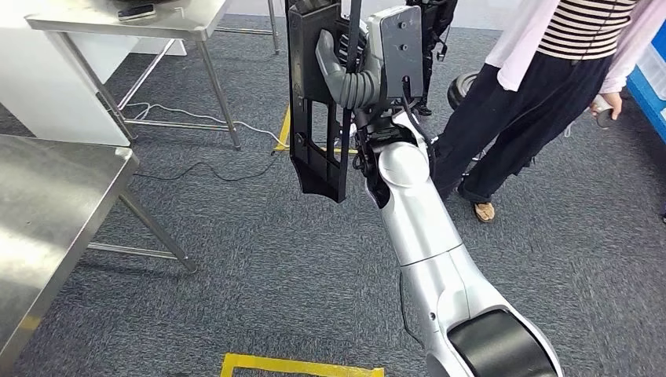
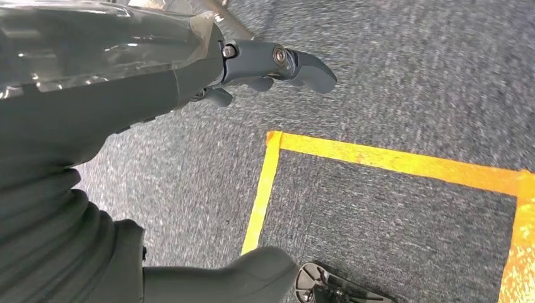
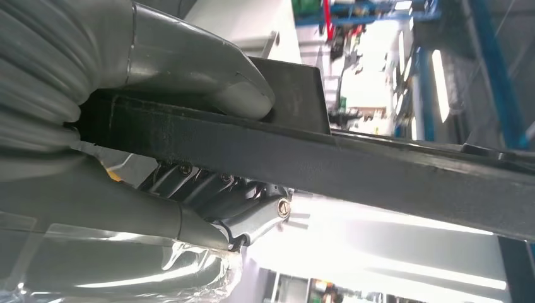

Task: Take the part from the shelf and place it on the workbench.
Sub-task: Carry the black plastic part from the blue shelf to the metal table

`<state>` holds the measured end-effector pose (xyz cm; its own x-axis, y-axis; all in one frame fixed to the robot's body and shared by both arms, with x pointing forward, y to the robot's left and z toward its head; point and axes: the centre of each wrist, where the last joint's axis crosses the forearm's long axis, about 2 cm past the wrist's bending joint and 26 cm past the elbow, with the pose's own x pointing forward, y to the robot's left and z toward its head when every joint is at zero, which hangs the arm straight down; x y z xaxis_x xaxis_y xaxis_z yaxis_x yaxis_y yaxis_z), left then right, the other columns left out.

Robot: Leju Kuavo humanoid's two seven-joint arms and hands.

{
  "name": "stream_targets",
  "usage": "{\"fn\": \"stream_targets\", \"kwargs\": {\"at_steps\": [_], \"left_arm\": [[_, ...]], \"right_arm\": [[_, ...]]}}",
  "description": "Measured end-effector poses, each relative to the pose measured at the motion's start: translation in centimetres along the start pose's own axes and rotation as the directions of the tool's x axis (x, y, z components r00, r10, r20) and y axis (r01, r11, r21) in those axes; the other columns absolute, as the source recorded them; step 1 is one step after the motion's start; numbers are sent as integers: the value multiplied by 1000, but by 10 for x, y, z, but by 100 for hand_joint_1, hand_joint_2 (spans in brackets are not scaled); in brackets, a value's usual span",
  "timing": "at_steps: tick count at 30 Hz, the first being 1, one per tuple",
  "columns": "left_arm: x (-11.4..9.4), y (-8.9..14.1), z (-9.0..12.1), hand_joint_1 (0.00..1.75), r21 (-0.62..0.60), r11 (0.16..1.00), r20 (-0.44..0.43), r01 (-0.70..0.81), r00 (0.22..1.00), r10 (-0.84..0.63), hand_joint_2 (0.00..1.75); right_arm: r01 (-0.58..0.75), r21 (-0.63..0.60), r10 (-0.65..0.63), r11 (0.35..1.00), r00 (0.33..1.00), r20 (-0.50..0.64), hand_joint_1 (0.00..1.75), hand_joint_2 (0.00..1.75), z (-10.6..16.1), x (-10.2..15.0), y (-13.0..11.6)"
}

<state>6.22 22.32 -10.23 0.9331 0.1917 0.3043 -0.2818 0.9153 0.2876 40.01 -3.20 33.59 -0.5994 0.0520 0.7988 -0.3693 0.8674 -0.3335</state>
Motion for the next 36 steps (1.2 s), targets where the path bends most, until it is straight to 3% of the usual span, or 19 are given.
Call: {"fn": "stream_targets", "kwargs": {"at_steps": [12, 25, 36], "left_arm": [[-2, 0, 0, 0, 4, 1000, -14, -10, 1000, 10, 175], [0, -3, 2, 0, 33, 999, -27, -34, 999, 35, 175], [-4, -5, 4, 0, 36, 997, -47, -66, 997, 68, 175]], "right_arm": [[8, 11, -8, 1000, 1000, 0, 175, 175, -1, 1, 3], [125, 43, -124, 991, 992, -11, 175, 175, -1, 5, 22], [41, 115, -42, 993, 999, 6, 175, 175, -11, 14, 30]]}}
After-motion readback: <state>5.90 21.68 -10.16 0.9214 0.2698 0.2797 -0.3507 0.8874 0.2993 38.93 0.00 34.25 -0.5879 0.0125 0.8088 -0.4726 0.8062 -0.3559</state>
